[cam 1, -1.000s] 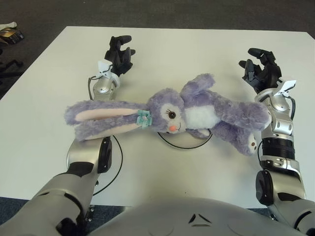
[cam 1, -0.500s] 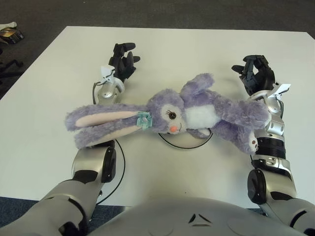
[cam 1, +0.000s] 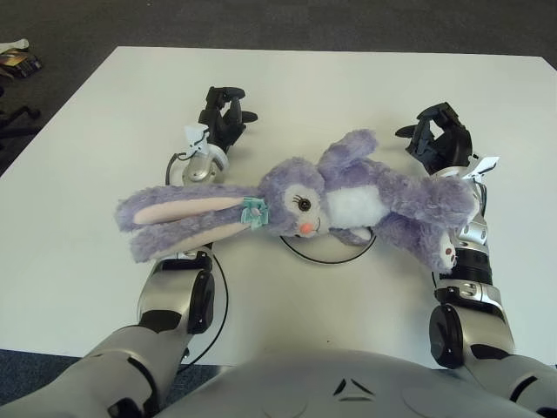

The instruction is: Put the doll into the plate.

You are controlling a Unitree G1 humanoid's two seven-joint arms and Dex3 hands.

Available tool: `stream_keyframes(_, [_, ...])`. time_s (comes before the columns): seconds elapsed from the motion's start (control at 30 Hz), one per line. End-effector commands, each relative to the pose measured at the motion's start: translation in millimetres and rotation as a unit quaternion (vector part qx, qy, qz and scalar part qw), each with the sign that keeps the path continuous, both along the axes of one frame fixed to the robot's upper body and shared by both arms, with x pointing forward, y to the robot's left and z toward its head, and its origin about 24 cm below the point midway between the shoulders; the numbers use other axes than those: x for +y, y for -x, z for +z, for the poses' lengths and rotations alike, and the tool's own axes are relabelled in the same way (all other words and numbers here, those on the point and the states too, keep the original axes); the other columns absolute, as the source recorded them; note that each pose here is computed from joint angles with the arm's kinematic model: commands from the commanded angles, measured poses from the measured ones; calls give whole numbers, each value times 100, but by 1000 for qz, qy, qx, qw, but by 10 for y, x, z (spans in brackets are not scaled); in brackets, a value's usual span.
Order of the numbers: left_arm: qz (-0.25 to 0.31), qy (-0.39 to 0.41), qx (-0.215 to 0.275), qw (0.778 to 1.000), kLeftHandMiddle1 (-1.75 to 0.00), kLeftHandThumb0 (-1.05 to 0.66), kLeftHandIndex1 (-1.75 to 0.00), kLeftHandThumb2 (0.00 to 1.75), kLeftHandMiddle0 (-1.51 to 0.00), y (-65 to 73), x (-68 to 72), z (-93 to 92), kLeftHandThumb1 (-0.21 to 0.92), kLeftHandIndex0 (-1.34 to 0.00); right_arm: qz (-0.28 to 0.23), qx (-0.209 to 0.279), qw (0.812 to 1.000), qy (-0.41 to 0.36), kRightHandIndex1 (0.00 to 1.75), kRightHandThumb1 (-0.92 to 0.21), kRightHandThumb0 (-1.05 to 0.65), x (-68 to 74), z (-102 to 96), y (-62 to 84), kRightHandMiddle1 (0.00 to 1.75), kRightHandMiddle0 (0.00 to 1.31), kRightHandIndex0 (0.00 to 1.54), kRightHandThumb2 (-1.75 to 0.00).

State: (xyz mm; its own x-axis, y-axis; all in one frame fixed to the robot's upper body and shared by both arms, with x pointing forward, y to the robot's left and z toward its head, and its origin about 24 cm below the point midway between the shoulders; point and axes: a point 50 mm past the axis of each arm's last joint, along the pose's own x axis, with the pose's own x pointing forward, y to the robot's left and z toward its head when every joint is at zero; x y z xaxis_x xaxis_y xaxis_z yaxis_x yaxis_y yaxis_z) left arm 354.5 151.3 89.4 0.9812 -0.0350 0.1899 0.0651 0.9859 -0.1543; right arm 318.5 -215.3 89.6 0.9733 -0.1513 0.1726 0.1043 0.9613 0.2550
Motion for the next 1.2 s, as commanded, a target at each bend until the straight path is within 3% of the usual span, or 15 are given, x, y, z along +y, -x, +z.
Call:
stream_keyframes(0.0, [6,0,-3,1000,-173,-37,-175,75,-73,54,4,-35,75,-29,-13,3,1000,-8,161,-7,0,34,-78,36,175,63,79,-156])
stream_keyframes(0.43, [0,-38,-3,999,-175,-39,-175,91,-94,117,8,-137,64,-37,-38,-5,999,16,162,2,0,88,-139,118,175,64,90,-166])
stream_keyframes(0.63, [-7,-31,-7,999,-175,-39,-175,92,-95,136,-6,-158,63,-38,-46,-4,999,25,164,3,0,121,-142,156,175,64,91,-168])
stream_keyframes(1.17, [-8,-51,-45,998,-175,-40,-175,96,-94,398,1,-186,60,-40,-54,13,998,7,171,-1,0,266,-122,335,175,60,86,-166])
